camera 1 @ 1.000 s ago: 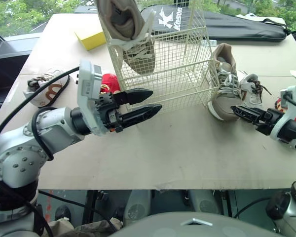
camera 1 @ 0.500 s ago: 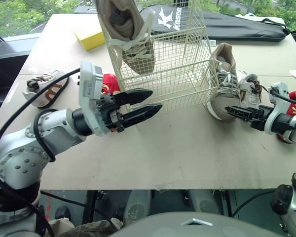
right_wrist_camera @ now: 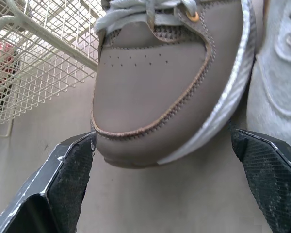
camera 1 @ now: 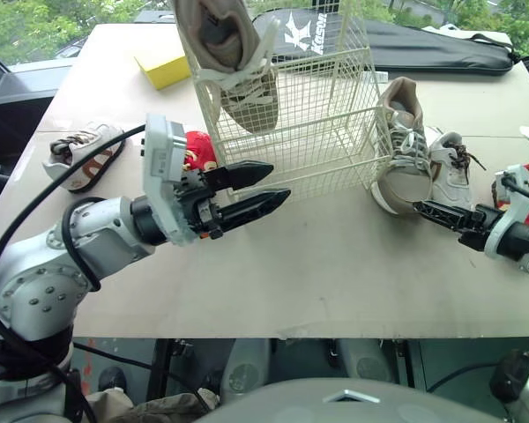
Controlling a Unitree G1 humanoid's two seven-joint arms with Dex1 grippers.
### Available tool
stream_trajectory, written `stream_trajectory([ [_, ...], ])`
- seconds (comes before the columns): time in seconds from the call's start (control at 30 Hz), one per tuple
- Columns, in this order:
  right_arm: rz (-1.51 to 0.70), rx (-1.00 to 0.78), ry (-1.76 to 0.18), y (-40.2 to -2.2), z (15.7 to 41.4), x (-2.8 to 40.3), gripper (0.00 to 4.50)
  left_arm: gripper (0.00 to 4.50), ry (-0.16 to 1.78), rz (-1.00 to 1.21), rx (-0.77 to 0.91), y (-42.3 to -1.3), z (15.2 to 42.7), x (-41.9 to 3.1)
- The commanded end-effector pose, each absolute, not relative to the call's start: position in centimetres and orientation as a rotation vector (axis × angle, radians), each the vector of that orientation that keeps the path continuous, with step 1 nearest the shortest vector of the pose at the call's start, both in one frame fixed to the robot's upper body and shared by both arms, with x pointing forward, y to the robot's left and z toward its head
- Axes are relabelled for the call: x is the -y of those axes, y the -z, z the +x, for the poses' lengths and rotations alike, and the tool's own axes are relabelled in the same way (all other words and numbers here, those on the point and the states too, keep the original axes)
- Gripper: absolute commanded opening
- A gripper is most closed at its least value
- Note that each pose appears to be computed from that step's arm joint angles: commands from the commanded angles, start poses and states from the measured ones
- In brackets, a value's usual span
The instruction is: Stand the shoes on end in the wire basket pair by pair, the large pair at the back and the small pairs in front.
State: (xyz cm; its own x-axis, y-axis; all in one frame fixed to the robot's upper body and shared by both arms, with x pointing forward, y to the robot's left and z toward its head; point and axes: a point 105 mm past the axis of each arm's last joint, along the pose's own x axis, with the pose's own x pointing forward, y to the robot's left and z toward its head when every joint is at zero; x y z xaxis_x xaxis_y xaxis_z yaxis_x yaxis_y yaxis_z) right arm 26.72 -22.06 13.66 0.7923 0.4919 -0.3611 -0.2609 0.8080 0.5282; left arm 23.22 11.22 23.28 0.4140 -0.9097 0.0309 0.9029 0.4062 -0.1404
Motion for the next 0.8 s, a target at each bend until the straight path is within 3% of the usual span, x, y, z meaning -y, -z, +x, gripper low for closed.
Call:
stream_trajectory([
  [0.03,0.545,-0.466,-0.413,-14.2,26.8,21.9,4.45,3.4,1.162,-0.134,-0.016,-24.0,22.8,-11.2],
  [0.33,0.807,-0.482,-0.326,-12.2,29.2,20.3,4.45,3.4,1.152,-0.129,-0.011,-24.1,22.8,-11.2],
  [0.43,0.838,-0.504,-0.303,-11.7,29.6,20.1,3.69,3.4,1.143,-0.127,-0.009,-24.1,22.7,-11.2],
  [0.57,0.837,-0.53,-0.351,-11.5,29.3,19.0,1.67,3.4,1.13,-0.125,-0.006,-24.0,22.6,-11.3],
  [0.67,0.829,-0.529,-0.357,-11.7,29.3,19.0,0.47,3.4,1.122,-0.126,-0.005,-24.0,22.6,-11.4],
  [0.73,0.811,-0.524,-0.368,-12.0,29.1,19.1,0.01,3.4,1.118,-0.128,-0.005,-23.9,22.6,-11.4],
  [0.8,0.789,-0.515,-0.386,-12.5,28.8,19.2,0.01,3.4,1.114,-0.132,-0.006,-23.9,22.6,-11.5],
])
